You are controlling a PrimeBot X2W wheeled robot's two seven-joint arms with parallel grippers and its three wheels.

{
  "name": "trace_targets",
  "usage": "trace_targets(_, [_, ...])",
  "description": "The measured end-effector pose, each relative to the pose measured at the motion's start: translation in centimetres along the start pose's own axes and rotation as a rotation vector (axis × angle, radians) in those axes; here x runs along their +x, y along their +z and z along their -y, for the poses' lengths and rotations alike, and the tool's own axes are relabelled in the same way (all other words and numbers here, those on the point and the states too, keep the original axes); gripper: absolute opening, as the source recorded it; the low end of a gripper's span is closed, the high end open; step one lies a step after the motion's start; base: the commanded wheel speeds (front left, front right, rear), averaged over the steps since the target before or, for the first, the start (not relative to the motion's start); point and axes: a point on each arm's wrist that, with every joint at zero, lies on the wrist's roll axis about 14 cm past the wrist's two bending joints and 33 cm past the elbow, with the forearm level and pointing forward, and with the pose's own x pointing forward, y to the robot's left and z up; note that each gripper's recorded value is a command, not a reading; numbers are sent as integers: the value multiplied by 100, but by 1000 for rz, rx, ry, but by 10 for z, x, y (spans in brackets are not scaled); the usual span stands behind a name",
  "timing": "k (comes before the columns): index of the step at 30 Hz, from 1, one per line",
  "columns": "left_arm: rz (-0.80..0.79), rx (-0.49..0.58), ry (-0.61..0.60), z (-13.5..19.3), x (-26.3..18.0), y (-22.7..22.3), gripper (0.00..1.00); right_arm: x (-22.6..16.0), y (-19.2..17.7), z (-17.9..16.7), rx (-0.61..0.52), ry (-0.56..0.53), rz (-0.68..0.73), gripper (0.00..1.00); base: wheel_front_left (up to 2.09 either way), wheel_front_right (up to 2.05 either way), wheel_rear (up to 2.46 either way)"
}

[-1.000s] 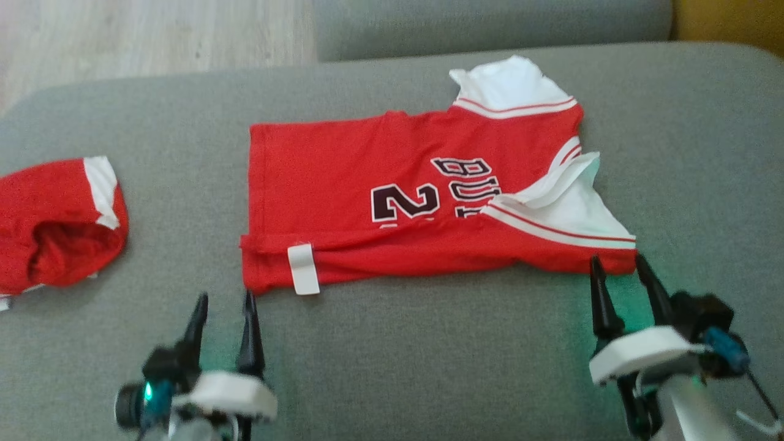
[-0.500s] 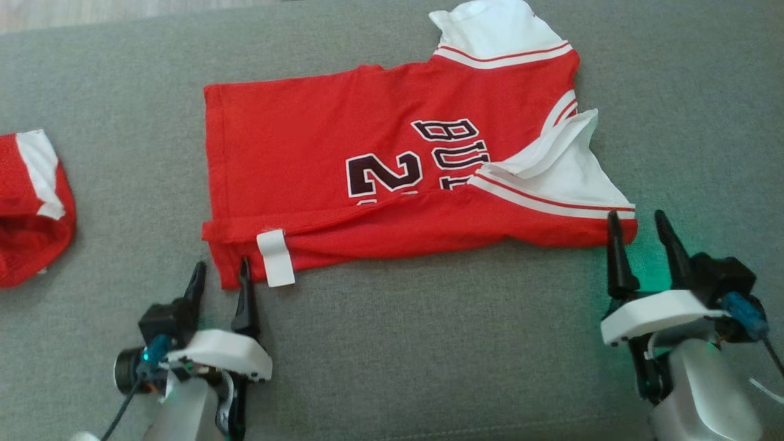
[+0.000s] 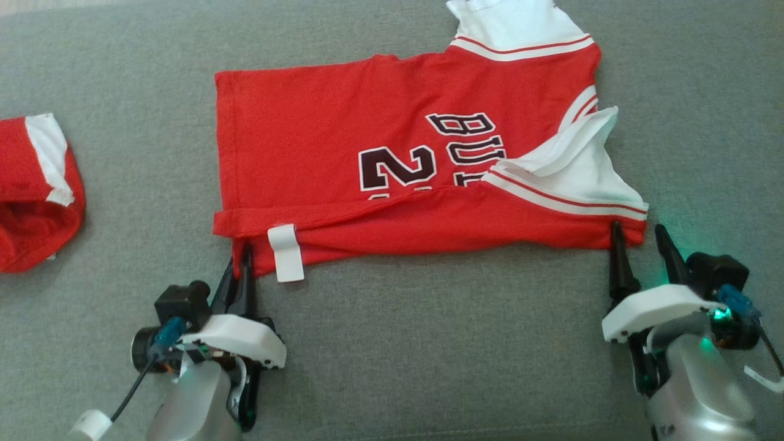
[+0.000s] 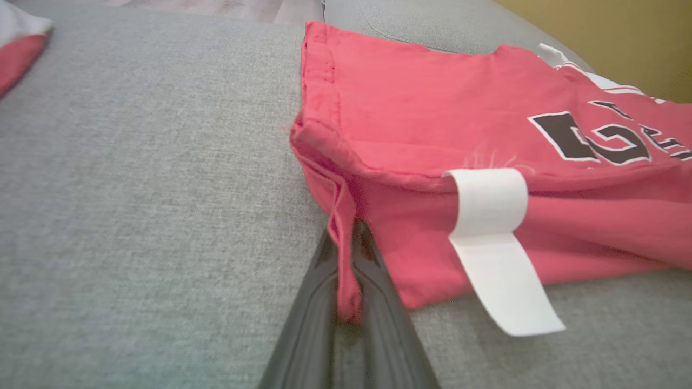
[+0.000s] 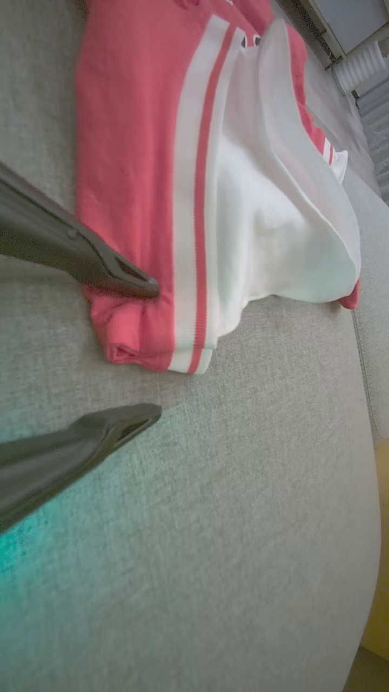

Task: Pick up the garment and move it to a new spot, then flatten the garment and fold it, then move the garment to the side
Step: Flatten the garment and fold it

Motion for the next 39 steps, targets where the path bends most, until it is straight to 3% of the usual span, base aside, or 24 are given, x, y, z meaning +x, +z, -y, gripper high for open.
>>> trace_targets(1, [2,-4,-1,0,0,0,0,2,-1,-1,11,2,-6,79,0,0,0])
trace_targets(2, [6,-9,-2,0,-1,2,0,4,-1,-2,26,2,-4,35,0,0,0])
trace_targets(3, [11,-14,-4,0,-1,3,0,7,1,-3,46,0,0,0,0,0,0])
trace_targets(10, [54,-58,-25,8,-4,16,0,14,18,-9,114,7,43,0,0,0,0])
trace_targets(19, [273,-70,-2,3,-15,89,0,13,90,-21,161,46,230,0,0,0,0])
trace_targets(24, [316,-47,22,-3,-30,104,0,5,113,-23,186,51,272,0,0,0,0])
trace_targets(29, [264,-57,49,-8,-56,76,0,-18,100,-20,220,47,249,0,0,0,0])
trace_targets(33, [141,-86,84,-14,-81,18,0,-41,52,-18,234,39,153,0,0,0,0])
trace_targets(34, [108,-103,90,-15,-86,4,25,-46,36,-19,230,40,114,0,0,0,0])
trace_targets(35, [81,-117,96,-15,-89,-7,81,-49,21,-19,231,38,76,92,0,0,0])
trace_targets(36, [60,-120,98,-15,-91,-15,100,-52,10,-18,233,33,50,100,0,0,0])
trace_targets(39, [55,-121,120,-19,-88,-15,100,-51,4,-15,214,35,32,100,0,0,0])
